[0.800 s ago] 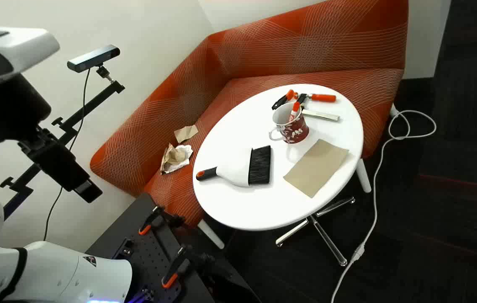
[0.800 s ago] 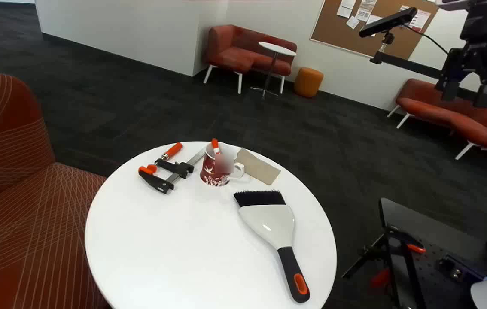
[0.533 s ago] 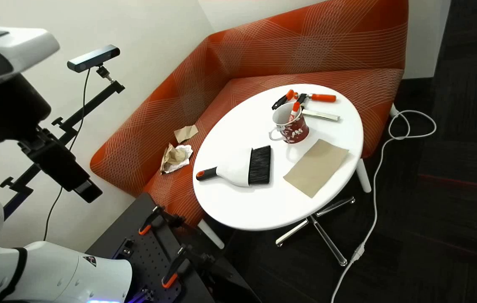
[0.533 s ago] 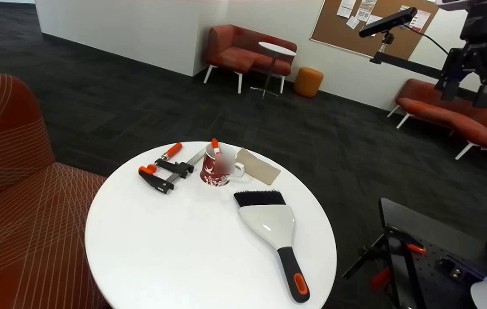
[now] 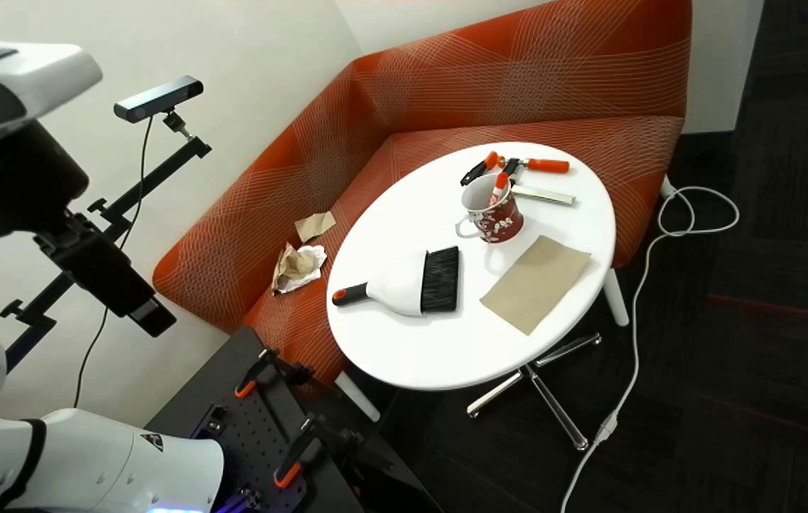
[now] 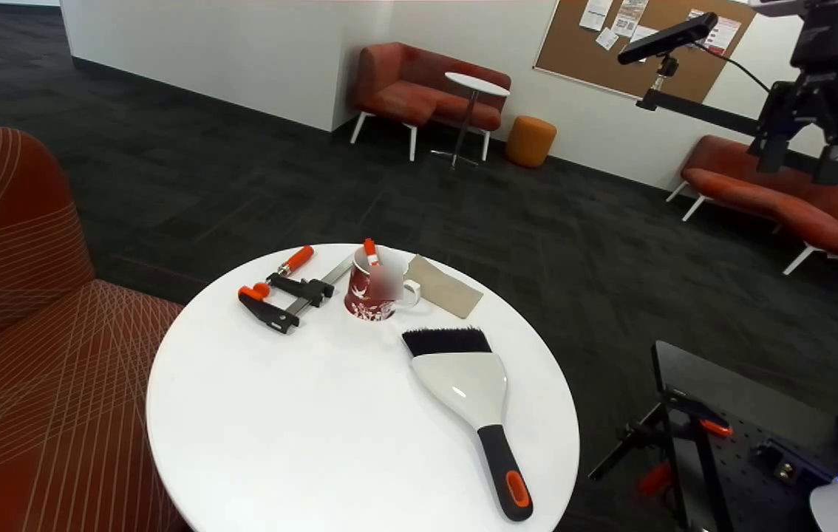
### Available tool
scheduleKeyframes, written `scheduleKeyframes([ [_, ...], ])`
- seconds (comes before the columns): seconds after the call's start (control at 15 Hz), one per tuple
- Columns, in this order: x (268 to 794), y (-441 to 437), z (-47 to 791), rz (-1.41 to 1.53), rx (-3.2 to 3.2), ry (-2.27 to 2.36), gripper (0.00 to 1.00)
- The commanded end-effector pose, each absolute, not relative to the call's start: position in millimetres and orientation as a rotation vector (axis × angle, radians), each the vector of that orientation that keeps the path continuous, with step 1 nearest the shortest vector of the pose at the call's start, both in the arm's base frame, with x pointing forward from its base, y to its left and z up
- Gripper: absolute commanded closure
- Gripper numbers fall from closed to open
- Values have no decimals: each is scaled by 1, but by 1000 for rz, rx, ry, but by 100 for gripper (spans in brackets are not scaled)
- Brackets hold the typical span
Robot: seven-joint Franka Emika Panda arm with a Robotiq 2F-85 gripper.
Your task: Take the marker out of the mug and put it on the table
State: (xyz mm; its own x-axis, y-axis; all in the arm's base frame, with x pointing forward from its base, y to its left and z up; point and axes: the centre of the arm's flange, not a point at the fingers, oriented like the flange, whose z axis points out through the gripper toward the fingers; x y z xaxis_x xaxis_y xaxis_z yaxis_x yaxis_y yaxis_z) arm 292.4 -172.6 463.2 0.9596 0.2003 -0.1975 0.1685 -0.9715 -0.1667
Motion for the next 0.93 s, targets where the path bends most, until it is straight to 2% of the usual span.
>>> scheduleKeyframes([
  [0.0,322,-158,465,270,-2988,-281,0],
  [0.47,426,-114,440,1,-2994,-221,0],
  [0.87,521,-89,392,-229,-3039,21,0],
])
